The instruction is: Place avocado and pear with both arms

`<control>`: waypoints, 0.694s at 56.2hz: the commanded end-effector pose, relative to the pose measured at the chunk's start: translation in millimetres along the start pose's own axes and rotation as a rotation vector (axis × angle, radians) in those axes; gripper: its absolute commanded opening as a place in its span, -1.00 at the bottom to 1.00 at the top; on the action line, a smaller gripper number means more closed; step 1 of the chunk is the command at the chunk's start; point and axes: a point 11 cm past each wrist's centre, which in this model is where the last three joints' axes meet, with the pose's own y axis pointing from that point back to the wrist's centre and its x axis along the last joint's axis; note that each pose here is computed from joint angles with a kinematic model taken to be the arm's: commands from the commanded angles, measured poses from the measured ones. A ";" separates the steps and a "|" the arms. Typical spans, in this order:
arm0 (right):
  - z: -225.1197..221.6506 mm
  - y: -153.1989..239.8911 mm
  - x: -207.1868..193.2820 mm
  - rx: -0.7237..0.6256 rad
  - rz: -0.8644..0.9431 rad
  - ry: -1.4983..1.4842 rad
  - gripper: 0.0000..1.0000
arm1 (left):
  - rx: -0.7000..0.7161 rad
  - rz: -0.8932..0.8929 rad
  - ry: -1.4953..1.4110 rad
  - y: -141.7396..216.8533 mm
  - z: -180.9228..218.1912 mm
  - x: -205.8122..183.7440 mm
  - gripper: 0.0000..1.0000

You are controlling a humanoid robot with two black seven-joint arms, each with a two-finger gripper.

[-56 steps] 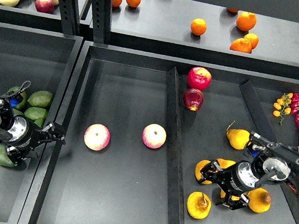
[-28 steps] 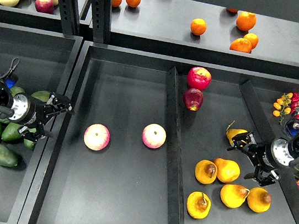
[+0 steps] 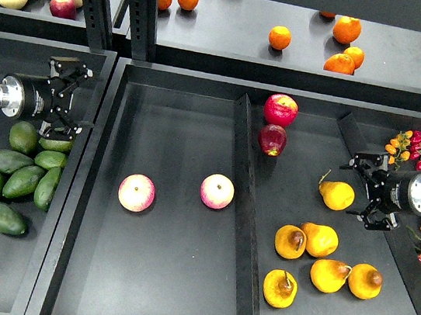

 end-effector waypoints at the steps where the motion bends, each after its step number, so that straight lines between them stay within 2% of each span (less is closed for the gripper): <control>1: -6.3 2.7 13.1 0.101 0.013 -0.137 1.00 | -0.062 -0.036 0.083 0.9 5.4 -2.6 1.00; 12: 2.4 -7.6 17.3 0.173 0.005 -0.292 1.00 | -0.119 -0.086 0.230 -4.4 -7.8 -5.4 1.00; 22: 23.4 -20.7 11.0 0.238 -0.055 -0.458 1.00 | -0.174 -0.134 0.401 -17.4 -41.6 -13.4 1.00; 39: -6.9 -58.4 -44.0 0.477 -0.291 -0.783 1.00 | -0.246 -0.202 0.583 -34.5 -67.6 -33.4 1.00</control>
